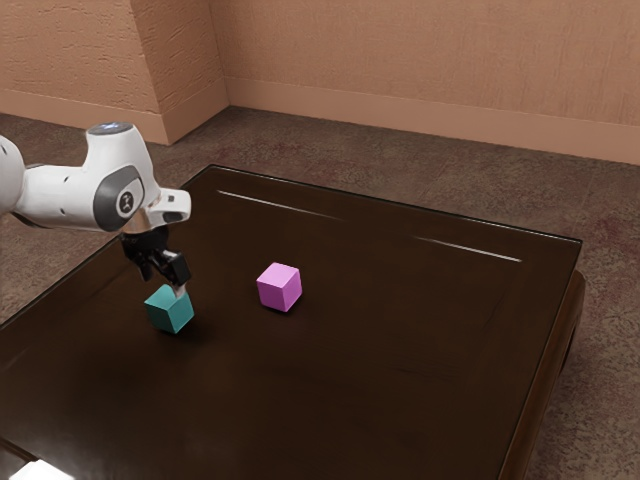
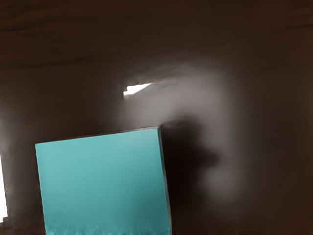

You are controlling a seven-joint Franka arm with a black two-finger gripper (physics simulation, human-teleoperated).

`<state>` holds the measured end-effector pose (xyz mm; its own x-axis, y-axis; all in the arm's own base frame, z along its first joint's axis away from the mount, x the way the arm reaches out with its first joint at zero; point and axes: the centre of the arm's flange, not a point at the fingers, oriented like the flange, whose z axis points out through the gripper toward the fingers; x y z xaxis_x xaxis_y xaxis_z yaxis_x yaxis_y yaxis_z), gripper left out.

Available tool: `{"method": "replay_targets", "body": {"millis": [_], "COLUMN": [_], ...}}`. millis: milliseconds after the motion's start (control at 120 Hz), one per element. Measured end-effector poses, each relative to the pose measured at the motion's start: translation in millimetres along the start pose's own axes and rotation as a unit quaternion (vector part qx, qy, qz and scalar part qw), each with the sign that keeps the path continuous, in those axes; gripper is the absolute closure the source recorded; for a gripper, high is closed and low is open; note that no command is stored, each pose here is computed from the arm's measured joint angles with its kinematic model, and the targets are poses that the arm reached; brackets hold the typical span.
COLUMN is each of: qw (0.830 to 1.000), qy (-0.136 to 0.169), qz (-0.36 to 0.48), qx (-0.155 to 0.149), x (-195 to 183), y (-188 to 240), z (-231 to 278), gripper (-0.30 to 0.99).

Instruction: Pick up the blue block with one arm, and put the blue block on the pink block with one arm

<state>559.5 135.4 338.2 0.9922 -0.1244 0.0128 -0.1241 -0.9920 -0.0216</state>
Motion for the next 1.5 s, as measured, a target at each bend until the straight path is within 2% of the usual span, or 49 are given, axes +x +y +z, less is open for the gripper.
{"method": "replay_targets", "body": {"millis": [308,683,1033,1500], "qw": [0.999,0.998,1.0,1.0], "qy": [-0.016,-0.036,-0.01,-0.013], "qz": [-0.039,-0.046,-0.011,0.002], "qx": [0.008,0.005,0.012,-0.004], "x": [14.7,14.9,22.0,18.6], "y": [-25.6,-24.4,-26.1,-24.4], "z": [16.0,41.1,46.7,65.1], "gripper": [0.0,0.0,0.0,0.0]}}
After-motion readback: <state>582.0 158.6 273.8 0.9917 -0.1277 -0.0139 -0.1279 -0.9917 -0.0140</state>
